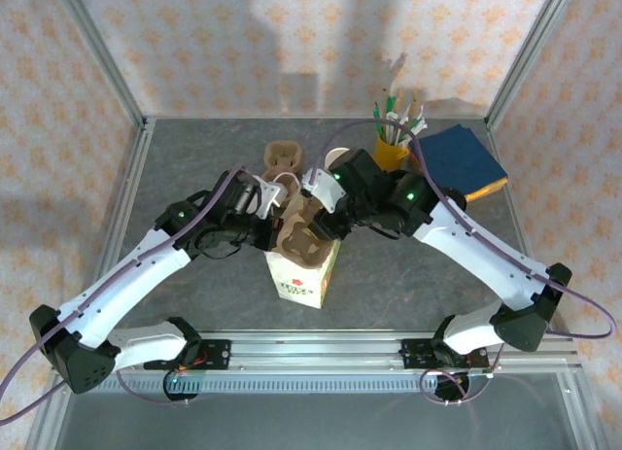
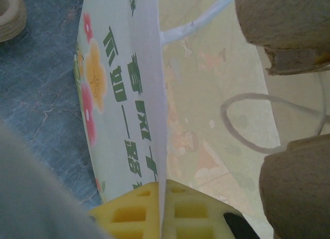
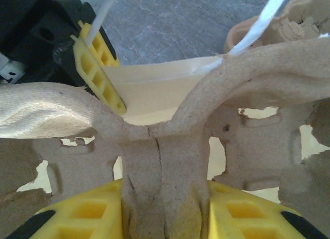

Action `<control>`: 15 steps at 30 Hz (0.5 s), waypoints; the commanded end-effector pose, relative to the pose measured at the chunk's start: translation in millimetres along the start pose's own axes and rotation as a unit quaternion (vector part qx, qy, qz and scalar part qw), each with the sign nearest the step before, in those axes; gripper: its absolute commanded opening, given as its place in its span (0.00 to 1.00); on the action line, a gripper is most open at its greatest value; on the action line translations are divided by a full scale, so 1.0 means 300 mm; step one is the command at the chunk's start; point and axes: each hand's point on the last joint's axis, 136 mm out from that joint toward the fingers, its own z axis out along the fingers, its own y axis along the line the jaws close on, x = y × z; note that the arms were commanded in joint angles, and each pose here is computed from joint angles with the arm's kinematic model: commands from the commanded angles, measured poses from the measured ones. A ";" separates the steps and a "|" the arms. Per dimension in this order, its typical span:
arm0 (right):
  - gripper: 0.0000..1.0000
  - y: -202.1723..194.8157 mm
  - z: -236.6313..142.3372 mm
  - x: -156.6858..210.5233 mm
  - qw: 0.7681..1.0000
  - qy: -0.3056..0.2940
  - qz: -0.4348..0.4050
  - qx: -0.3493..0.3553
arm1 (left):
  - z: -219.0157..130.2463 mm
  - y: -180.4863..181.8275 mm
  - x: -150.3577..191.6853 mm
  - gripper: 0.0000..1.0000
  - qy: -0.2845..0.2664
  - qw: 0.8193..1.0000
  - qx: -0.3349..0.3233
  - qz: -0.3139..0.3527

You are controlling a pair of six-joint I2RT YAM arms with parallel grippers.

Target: Pack the takeout coffee

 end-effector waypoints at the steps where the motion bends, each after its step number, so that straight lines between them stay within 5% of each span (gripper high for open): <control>1: 0.36 0.037 -0.035 -0.043 0.998 -0.042 -0.047 -0.024 | -0.015 -0.041 -0.035 0.00 -0.014 0.999 0.022 0.031; 15: 0.36 0.026 0.023 0.019 0.999 -0.023 -0.046 -0.019 | -0.020 -0.058 -0.040 0.00 -0.013 0.998 0.034 0.046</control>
